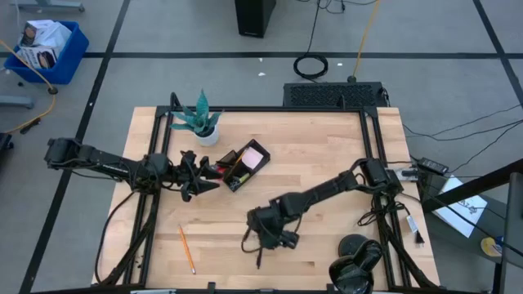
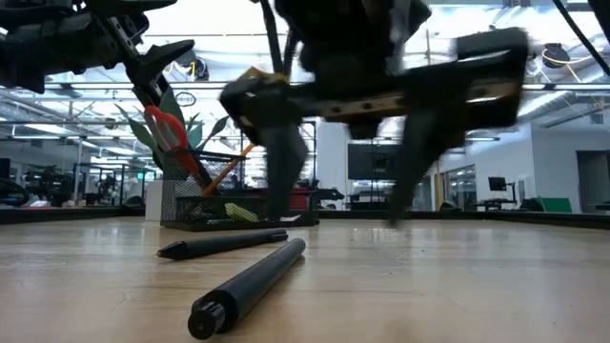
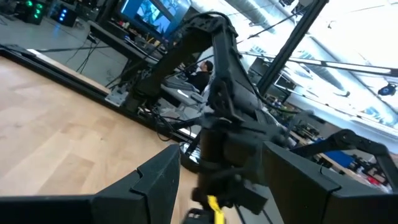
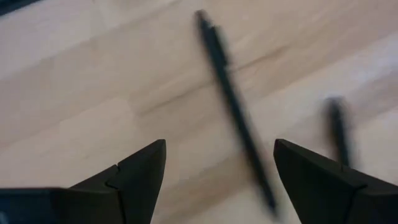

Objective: Pick and place office supplies into organizer
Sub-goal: Put the black pen into the black desk organizer

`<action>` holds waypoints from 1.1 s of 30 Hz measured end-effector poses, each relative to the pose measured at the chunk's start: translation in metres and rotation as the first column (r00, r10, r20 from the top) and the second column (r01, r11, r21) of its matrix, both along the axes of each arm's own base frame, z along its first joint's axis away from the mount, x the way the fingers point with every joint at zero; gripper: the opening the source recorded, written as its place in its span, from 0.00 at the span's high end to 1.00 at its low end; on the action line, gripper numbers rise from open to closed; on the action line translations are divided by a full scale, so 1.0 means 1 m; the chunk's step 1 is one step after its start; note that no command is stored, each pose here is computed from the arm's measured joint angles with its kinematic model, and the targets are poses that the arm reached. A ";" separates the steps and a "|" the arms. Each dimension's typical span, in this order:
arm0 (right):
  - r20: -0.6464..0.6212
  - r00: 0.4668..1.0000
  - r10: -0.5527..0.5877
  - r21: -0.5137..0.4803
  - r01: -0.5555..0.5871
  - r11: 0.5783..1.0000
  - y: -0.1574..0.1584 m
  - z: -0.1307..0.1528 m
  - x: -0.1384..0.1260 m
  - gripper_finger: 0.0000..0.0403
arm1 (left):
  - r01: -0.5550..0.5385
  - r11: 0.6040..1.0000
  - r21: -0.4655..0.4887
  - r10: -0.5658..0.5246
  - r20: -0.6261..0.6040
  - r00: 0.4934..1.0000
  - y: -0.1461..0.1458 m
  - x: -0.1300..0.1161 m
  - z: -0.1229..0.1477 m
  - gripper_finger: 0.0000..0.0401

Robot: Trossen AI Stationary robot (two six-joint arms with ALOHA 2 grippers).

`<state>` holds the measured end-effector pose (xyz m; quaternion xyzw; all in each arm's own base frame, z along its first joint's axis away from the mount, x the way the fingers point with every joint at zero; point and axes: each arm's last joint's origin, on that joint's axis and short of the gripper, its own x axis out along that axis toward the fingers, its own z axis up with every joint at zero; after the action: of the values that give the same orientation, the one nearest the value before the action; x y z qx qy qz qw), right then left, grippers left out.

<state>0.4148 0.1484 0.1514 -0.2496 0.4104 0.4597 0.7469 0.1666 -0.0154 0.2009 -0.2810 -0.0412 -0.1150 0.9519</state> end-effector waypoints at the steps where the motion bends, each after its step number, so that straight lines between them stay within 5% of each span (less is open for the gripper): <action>1: 0.026 1.000 0.004 -0.001 -0.004 1.000 -0.004 0.001 0.003 0.29 | -0.001 1.000 0.002 0.001 -0.001 1.000 -0.001 0.000 0.000 0.43; 11: 0.080 0.996 0.036 0.125 -0.045 0.991 -0.024 -0.010 0.008 0.28 | -0.037 0.999 0.011 0.037 -0.001 0.999 -0.005 0.000 0.000 0.43; 19: 0.237 0.959 -0.157 0.207 0.108 0.972 -0.023 -0.027 0.012 0.28 | -0.039 0.999 0.027 0.039 -0.002 0.999 -0.005 0.000 -0.001 0.43; 24: 0.227 0.899 -0.375 0.164 0.345 0.924 -0.029 -0.034 0.012 0.28 | -0.063 0.997 0.046 0.063 -0.004 0.998 -0.004 0.000 -0.001 0.43; 27: 0.226 0.874 -0.430 0.097 0.419 0.903 -0.034 -0.038 0.009 0.28 | -0.067 0.997 0.046 0.067 -0.004 0.998 -0.004 0.000 -0.001 0.43; 33: 0.199 0.853 -0.482 0.143 0.461 0.876 -0.030 -0.035 0.008 0.28 | -0.068 0.996 0.059 0.069 -0.018 0.997 -0.004 0.000 -0.003 0.43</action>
<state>0.4229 0.1183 0.1160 -0.1587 0.3494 0.2485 0.8894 0.1668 -0.0198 0.1980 -0.2526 -0.0379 -0.0808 0.9635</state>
